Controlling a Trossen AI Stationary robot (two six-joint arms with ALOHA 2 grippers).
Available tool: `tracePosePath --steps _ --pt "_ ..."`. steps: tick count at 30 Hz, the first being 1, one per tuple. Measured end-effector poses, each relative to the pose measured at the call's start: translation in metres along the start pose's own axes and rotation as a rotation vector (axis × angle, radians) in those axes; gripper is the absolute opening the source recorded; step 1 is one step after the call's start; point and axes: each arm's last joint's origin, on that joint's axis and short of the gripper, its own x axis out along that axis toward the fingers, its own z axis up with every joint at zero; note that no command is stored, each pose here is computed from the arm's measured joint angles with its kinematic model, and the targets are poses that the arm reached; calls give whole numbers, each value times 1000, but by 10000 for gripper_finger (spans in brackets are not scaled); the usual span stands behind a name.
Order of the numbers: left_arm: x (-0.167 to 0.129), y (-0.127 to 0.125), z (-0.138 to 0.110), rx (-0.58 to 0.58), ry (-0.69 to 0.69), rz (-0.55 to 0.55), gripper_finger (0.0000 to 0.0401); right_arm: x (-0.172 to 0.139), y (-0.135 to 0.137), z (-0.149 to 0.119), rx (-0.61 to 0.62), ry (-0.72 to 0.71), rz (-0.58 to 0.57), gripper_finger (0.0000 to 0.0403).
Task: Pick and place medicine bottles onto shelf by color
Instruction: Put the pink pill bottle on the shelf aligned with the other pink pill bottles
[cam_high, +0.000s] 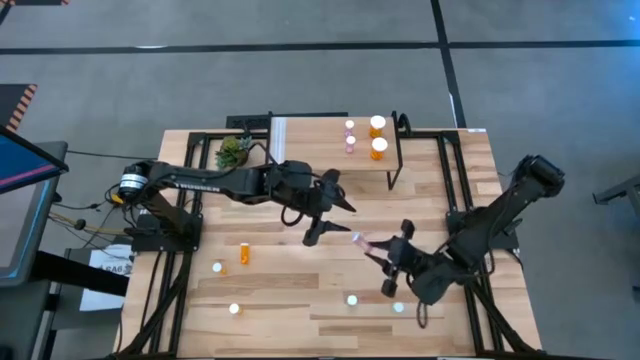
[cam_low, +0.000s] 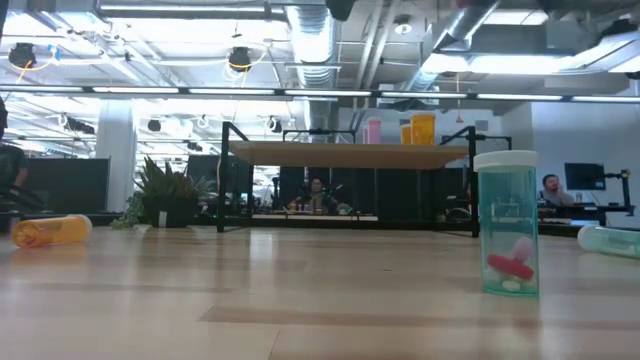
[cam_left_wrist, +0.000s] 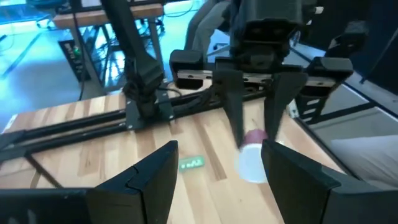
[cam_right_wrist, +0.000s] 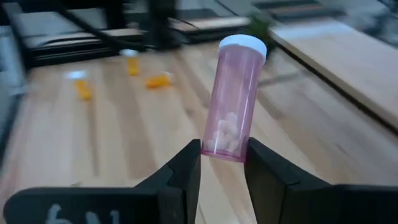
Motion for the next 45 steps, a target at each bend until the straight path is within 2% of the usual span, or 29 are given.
tracePosePath --steps 3,6,9,14,17,21,37,45 --pt "-5 0 10 21 -6 -18 219 0 -4 5 -72 2 20 129" --pt "-10 0 20 32 -26 -16 219 1 -17 1 -78 5 5 129" --pt "-14 -1 25 34 -35 -16 219 8 -32 -14 -21 -12 18 129" --pt "-14 -1 24 27 -24 -18 219 18 -58 -43 83 -99 130 129" --pt "-10 -1 20 13 -2 -14 219 22 -69 -51 118 -207 203 129" --pt "1 1 12 -10 33 -1 219 26 -79 -56 122 -282 249 129" --pt "30 7 -16 -53 149 44 219 32 -82 -57 87 -284 265 129" --pt "29 7 -16 -52 145 45 219 32 -82 -57 87 -284 265 129"
